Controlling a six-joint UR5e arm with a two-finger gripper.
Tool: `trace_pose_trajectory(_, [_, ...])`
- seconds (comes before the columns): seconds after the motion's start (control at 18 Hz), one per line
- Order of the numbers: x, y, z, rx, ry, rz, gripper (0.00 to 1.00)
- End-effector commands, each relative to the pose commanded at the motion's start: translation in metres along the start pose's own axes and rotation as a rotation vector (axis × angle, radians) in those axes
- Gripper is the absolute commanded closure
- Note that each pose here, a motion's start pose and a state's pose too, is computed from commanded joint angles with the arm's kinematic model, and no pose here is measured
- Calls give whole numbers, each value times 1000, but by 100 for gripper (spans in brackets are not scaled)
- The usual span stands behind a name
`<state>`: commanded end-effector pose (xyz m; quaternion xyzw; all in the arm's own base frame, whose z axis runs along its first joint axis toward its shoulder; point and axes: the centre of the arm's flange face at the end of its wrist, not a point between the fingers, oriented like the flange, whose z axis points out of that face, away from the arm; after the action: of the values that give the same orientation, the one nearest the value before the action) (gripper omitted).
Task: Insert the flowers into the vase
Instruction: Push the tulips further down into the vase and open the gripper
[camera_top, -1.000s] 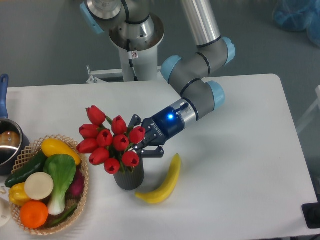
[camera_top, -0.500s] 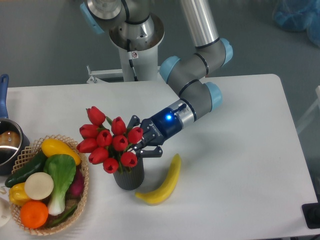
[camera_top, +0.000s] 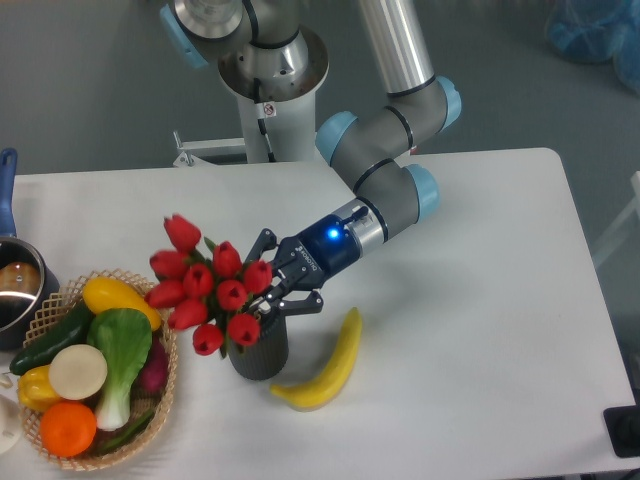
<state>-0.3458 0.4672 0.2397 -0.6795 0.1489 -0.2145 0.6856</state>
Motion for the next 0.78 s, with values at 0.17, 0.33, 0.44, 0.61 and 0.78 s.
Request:
trace_pose_trajectory(0.17, [0, 0, 0, 0, 0, 0, 58])
trace_pose_trajectory(0.33, [0, 0, 0, 0, 0, 2, 55])
trace_pose_trajectory(0.44, [0, 0, 0, 0, 0, 11, 48])
trace_pose_trajectory(0.61, [0, 0, 0, 0, 0, 28, 40])
trace_pose_trajectory(0.78, [-1, -1, -2, 0, -3, 29, 21])
